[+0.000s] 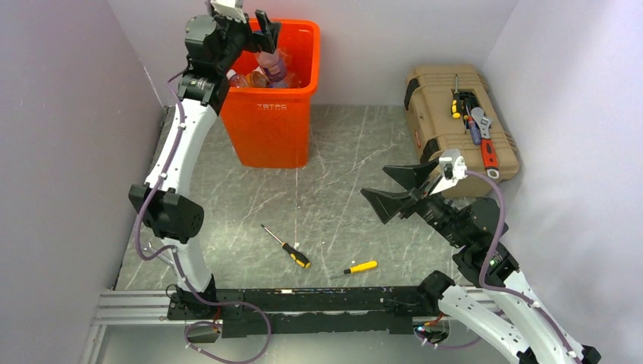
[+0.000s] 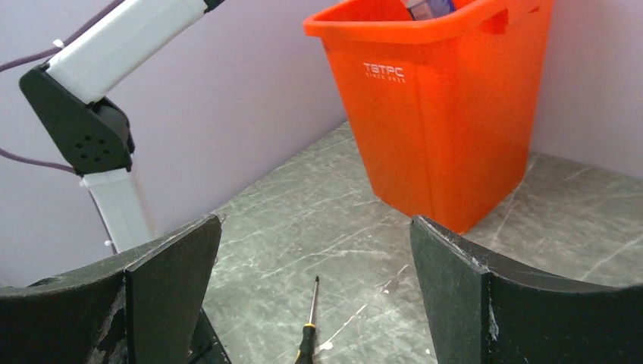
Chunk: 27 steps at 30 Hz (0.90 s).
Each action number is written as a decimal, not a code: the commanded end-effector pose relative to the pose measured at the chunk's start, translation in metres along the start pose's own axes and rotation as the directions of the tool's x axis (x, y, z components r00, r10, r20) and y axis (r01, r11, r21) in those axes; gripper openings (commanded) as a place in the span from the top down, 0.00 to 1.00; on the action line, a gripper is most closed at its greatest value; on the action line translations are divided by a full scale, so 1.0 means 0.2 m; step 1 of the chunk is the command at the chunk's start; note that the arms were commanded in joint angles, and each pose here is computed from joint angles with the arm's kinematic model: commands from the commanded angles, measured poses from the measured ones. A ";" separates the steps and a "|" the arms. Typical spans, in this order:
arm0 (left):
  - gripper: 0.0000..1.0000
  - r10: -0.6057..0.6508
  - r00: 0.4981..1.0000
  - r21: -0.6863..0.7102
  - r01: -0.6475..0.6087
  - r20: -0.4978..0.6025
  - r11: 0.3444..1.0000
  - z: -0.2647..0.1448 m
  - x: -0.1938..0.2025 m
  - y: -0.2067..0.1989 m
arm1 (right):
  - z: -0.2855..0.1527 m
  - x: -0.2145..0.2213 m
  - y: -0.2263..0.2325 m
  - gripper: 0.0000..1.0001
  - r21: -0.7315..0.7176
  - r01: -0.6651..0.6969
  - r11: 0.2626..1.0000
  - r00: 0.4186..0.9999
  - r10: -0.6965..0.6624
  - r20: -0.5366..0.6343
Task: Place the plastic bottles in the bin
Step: Place the plastic bottle in the trash bin, then reset both arms
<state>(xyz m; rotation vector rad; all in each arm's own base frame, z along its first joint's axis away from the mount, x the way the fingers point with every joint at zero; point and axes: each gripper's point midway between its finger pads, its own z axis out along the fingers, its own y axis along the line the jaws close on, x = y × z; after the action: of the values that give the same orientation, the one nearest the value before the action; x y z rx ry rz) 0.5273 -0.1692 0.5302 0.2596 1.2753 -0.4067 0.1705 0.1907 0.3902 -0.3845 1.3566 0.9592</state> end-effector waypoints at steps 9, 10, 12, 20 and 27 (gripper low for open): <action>0.00 -0.007 0.999 -0.195 0.015 0.040 0.981 -0.65 -0.64 -0.01 | -0.02 -0.01 -0.19 0.00 0.213 -0.040 0.976 0.998 0.027 0.061; 0.00 -0.006 1.000 -0.238 0.011 0.025 0.971 -0.78 -0.64 0.01 | -0.04 0.00 -0.22 0.00 0.246 -0.052 0.968 0.997 0.035 0.073; 0.00 0.000 1.000 -0.331 -0.009 -0.030 0.943 -0.98 -0.59 0.06 | -0.06 0.01 -0.29 0.00 0.318 -0.074 0.945 0.995 0.048 0.089; 0.00 -0.243 0.913 -0.572 0.014 -0.326 0.820 -1.62 -0.07 0.11 | -0.16 0.16 -0.58 0.00 0.626 -0.091 0.774 0.995 0.093 0.029; 0.01 -0.446 0.791 -0.583 0.143 -0.419 0.800 -1.77 0.40 -0.02 | -0.12 0.33 -0.62 0.00 0.657 -0.078 0.750 0.986 0.154 -0.059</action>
<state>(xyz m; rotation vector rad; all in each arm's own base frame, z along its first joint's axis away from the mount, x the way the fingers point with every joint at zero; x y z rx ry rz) 0.2436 -0.0271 0.4212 -0.2579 1.7623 -0.1747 0.2409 0.1261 0.2906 0.1400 1.7184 0.5187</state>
